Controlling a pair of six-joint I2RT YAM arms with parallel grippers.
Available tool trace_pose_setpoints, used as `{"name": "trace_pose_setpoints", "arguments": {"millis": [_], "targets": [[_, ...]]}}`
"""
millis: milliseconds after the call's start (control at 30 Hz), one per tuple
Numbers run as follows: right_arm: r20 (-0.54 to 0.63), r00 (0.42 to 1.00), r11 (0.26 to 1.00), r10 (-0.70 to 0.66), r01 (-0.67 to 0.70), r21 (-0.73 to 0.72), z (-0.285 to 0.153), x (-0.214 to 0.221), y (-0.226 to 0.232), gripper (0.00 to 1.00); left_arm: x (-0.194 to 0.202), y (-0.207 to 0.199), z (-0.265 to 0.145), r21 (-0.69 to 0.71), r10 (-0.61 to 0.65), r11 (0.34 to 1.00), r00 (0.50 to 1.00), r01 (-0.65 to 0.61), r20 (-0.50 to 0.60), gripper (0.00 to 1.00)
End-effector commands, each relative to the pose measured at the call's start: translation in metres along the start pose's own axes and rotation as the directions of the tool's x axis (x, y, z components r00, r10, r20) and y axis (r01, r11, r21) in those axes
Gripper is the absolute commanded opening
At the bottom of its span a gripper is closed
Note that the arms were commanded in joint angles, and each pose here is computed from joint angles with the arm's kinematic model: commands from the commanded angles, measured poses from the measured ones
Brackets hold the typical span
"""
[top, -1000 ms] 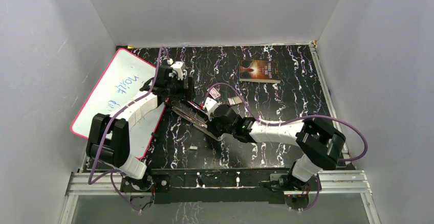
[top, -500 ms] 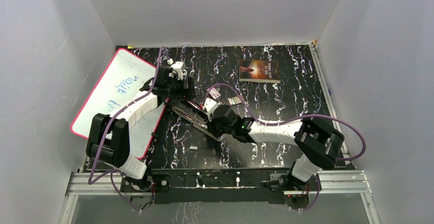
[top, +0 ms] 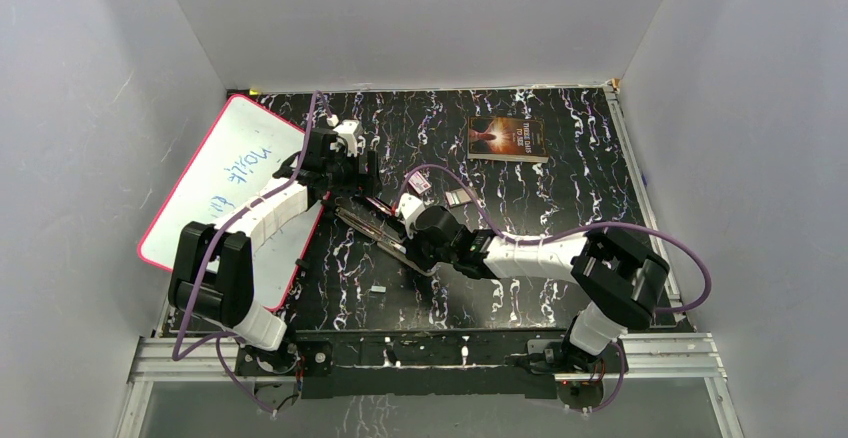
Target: Load the staples into the stapler
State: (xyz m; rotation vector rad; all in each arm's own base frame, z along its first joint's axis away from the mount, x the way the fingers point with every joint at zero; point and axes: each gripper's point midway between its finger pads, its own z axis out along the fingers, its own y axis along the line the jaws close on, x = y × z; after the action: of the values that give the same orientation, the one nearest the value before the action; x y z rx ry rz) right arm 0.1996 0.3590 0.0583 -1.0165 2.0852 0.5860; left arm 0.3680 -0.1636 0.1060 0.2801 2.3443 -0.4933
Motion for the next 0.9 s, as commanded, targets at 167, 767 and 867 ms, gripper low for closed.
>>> {"name": "trace_pose_setpoints", "arguments": {"millis": [167, 767, 867], "targets": [[0.041, 0.999, 1.000, 0.015, -0.016, 0.012, 0.001, -0.021, 0.002, 0.00, -0.007, -0.001, -0.002, 0.003, 0.012, 1.000, 1.000, -0.012, 0.002, 0.91], [0.124, 0.992, 1.000, -0.004, 0.003, 0.003, -0.010, -0.054, 0.005, 0.00, -0.006, 0.000, -0.002, 0.000, 0.012, 1.000, 1.000, -0.012, -0.001, 0.91], [0.120, 0.993, 1.000, -0.005, 0.003, 0.013, -0.009, -0.052, 0.003, 0.00, -0.006, 0.001, -0.002, -0.001, 0.012, 1.000, 1.000, -0.012, -0.001, 0.91]]}}
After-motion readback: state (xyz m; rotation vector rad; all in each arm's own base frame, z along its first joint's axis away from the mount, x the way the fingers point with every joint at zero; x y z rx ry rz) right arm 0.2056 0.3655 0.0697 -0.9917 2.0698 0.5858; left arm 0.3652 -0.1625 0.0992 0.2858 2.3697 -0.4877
